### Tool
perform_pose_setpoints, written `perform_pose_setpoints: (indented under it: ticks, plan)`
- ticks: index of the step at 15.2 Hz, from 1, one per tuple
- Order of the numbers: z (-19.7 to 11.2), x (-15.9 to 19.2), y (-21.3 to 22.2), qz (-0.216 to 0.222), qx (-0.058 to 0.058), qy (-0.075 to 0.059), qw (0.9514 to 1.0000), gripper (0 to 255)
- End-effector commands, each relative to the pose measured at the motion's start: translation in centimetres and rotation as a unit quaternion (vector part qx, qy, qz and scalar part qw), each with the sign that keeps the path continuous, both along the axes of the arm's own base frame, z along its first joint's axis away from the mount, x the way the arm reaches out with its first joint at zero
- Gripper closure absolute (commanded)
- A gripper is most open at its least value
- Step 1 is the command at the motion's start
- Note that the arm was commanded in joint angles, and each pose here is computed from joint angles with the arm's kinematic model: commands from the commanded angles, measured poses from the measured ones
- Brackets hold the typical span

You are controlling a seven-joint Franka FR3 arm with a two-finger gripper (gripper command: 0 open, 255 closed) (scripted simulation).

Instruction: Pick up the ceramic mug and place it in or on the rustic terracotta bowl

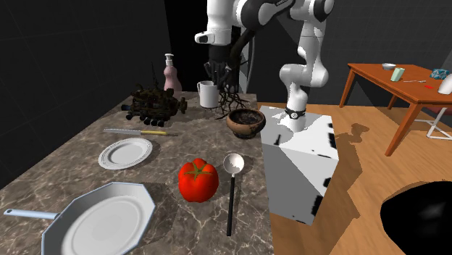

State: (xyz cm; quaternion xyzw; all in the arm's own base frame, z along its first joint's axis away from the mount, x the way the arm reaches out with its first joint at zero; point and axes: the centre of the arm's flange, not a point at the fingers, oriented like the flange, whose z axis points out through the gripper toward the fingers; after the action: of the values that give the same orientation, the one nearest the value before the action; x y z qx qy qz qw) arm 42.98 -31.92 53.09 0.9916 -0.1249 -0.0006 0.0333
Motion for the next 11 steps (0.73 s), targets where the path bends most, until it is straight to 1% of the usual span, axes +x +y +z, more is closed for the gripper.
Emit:
perform_pose_setpoints:
  ticks: [1, 11]
  plan:
    - [0.1, -1.2, 2.4, -0.002, 0.001, 0.004, 1.0000, 255]
    - [1.2, -7.1, 14.1, -0.002, 0.001, 0.004, 1.0000, 255]
